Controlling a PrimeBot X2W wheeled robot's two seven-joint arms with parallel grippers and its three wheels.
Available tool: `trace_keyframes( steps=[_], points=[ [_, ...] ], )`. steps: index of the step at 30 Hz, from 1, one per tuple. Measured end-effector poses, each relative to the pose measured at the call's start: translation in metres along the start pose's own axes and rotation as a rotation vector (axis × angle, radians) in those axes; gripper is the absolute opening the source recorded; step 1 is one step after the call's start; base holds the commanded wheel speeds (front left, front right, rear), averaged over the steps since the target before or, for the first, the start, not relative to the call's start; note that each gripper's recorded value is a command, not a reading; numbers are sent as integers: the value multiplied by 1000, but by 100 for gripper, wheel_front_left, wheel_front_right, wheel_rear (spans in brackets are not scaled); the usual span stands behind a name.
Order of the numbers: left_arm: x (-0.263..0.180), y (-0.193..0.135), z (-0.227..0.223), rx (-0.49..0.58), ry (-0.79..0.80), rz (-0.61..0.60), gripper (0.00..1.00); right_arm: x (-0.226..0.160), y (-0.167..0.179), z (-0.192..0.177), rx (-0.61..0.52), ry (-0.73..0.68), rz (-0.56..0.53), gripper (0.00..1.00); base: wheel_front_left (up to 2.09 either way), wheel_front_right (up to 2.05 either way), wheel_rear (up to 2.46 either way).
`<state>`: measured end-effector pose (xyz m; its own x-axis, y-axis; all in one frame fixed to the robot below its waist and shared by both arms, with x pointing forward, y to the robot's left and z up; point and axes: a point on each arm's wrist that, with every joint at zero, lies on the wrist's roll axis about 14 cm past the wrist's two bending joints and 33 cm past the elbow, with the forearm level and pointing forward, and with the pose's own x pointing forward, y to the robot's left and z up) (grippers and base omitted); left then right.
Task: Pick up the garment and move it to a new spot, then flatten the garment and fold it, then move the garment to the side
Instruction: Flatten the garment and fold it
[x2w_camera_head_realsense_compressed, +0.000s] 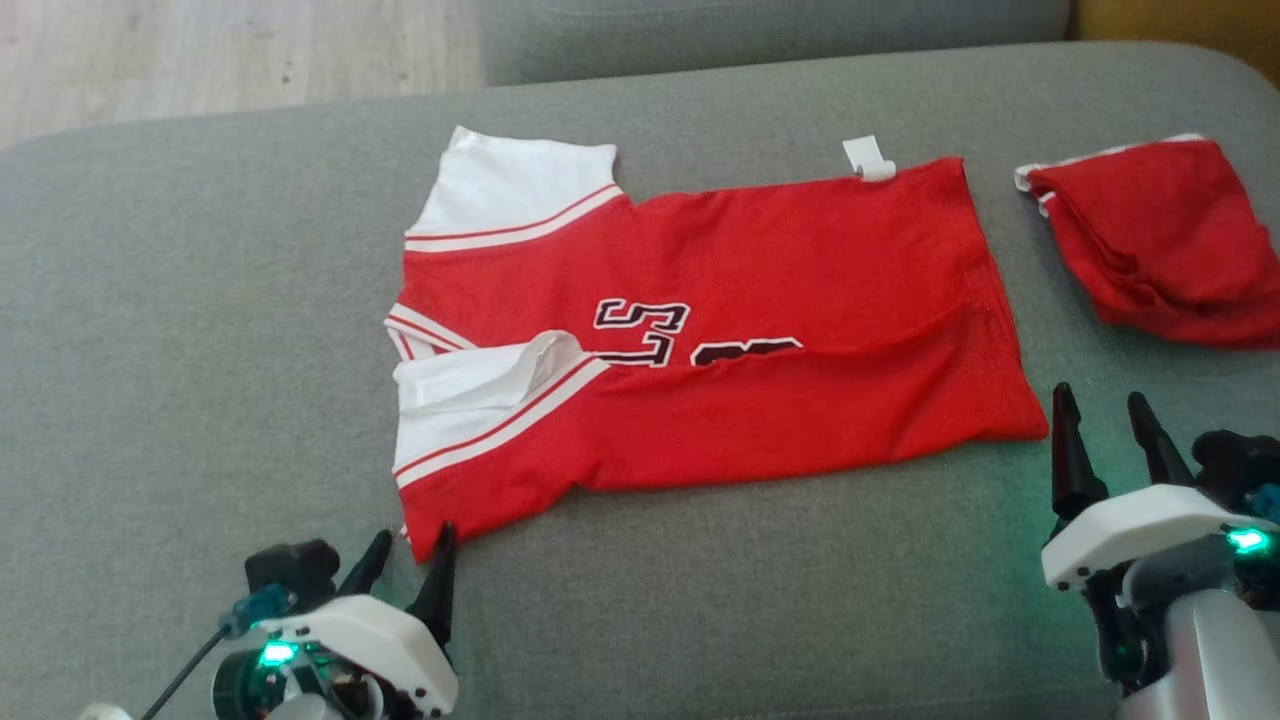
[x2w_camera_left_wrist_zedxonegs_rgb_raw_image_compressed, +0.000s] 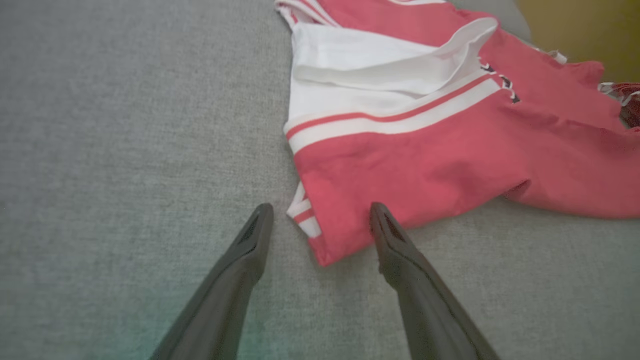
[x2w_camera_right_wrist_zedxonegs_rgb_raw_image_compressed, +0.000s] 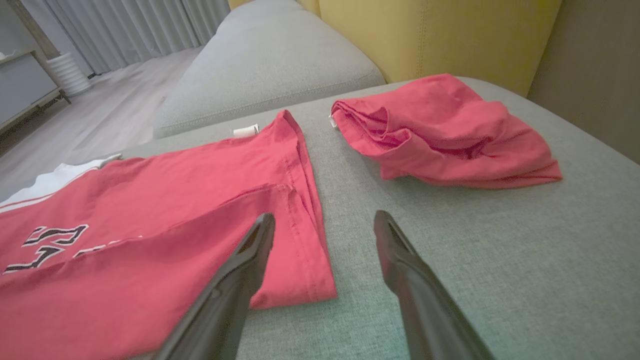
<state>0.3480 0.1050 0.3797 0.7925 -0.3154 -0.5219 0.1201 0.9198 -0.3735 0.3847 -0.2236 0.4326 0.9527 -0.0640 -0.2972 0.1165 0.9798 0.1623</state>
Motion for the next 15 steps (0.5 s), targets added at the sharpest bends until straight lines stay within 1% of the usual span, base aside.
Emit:
trace_keyframes(
  steps=[2, 6, 7, 8, 9, 11, 12, 13, 14, 15],
  points=[
    [3, 1, -8, -11, 34, 4, 100, 0, -2, -5, -2, 22, -6, 100, 0, 0, 0],
    [10, 0, -9, -23, 47, -3, 100, 1, -5, -19, -12, 73, -16, 100, 0, 0, 0],
    [12, -1, -8, -31, 47, -3, 91, 2, -6, -23, -13, 90, -19, 100, 0, 0, 0],
    [13, -2, -8, -41, 46, -6, 62, 3, -6, -26, -22, 105, -20, 100, 0, 0, 0],
    [14, -1, -8, -43, 47, -4, 44, 5, -7, -29, -30, 115, -22, 100, 0, 0, 0],
    [16, -2, -7, -54, 43, -10, 20, 9, -6, -32, -35, 133, -22, 100, 0, 0, 0],
    [16, -3, -7, -58, 40, -11, 15, 11, -6, -34, -37, 141, -22, 100, 0, 0, 0],
    [16, -4, -7, -62, 37, -14, 4, 14, -5, -36, -36, 149, -20, 100, 0, 0, 0],
    [16, -3, -7, -65, 34, -12, 0, 16, -4, -38, -34, 161, -19, 100, 0, 0, 0],
    [16, -3, -7, -68, 28, -11, 0, 18, -3, -42, -35, 179, -17, 100, 0, 0, 0]
  ],
)
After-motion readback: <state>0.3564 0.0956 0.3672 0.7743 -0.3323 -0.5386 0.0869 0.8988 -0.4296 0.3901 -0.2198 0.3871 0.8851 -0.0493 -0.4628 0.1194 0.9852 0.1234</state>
